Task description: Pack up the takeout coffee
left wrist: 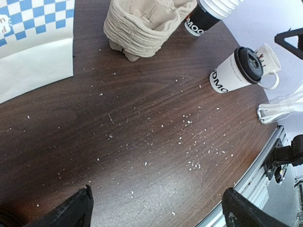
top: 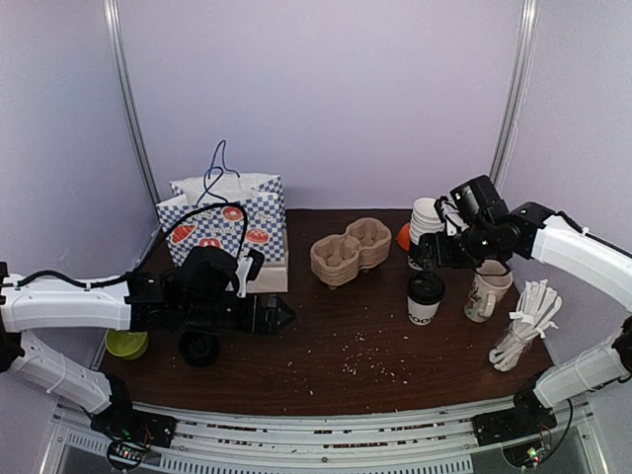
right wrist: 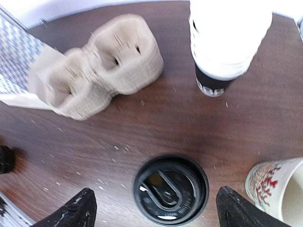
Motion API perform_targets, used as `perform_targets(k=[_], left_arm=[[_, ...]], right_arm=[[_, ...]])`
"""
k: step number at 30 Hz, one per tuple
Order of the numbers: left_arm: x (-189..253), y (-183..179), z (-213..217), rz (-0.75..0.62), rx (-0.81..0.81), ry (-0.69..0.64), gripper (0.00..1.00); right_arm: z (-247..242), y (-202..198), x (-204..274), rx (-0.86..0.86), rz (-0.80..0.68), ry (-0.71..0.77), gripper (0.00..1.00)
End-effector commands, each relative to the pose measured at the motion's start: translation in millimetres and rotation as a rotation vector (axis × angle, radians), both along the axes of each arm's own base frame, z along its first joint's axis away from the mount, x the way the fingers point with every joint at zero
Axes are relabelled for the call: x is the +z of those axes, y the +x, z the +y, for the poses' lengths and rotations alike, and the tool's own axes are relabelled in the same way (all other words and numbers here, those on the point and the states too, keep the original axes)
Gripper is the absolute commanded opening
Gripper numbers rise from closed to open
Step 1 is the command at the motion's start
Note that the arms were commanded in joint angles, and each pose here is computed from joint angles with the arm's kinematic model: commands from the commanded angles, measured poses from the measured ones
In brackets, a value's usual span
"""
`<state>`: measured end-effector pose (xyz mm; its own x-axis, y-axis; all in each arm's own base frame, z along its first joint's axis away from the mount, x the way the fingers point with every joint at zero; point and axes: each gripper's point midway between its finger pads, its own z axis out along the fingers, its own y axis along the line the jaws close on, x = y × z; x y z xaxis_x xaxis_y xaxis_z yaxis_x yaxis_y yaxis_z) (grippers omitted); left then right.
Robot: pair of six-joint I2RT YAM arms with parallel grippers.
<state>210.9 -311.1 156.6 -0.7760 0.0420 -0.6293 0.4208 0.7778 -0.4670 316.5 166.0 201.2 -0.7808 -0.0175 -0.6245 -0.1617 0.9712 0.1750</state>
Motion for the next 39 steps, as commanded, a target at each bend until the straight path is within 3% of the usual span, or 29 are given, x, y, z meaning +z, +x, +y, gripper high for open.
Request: perform_targets(k=[1,7,15,18,24,28,32,39], left_arm=[[26.1,9.1,7.3,-0.068,0.046,-0.016,0.98],[41.0,24.7,41.4,-0.105,0.192,0.017,0.98],[97.9,52.6,125.7,-0.184,0.437,-0.065,0.96],[103.3,49.5,121.3,-0.2,0.402,-0.099,0.95],[59.7,43.4,89.8,-0.069,0.283,-0.112,0.93],[46.5,38.0,84.2,-0.047,0.246,-0.125,0.92],[39.8,33.7,88.0,-0.05,0.239,-0.115,0.92],[24.6,29.5,92.7,-0.033,0.239,-0.084,0.92]], right_arm=[[7.8,-1.5,43.2,0.018,-0.048,0.076,0.91],[56.8,0.5,56.7,0.112,-0.112,0.16,0.87],[116.3,22.0,37.3,0.138,-0.17,0.231,0.75],[136.6,35.4,20.6,0.171,-0.149,0.18,0.72],[167.1,61.3,-18.3,0.275,-0.126,-0.026,0.63],[186.4,71.3,-14.2,0.341,-0.179,-0.065,0.62],[202.5,76.9,-31.4,0.412,-0.133,-0.122,0.62],[216.9,90.6,-54.4,0.429,-0.105,-0.177,0.51]])
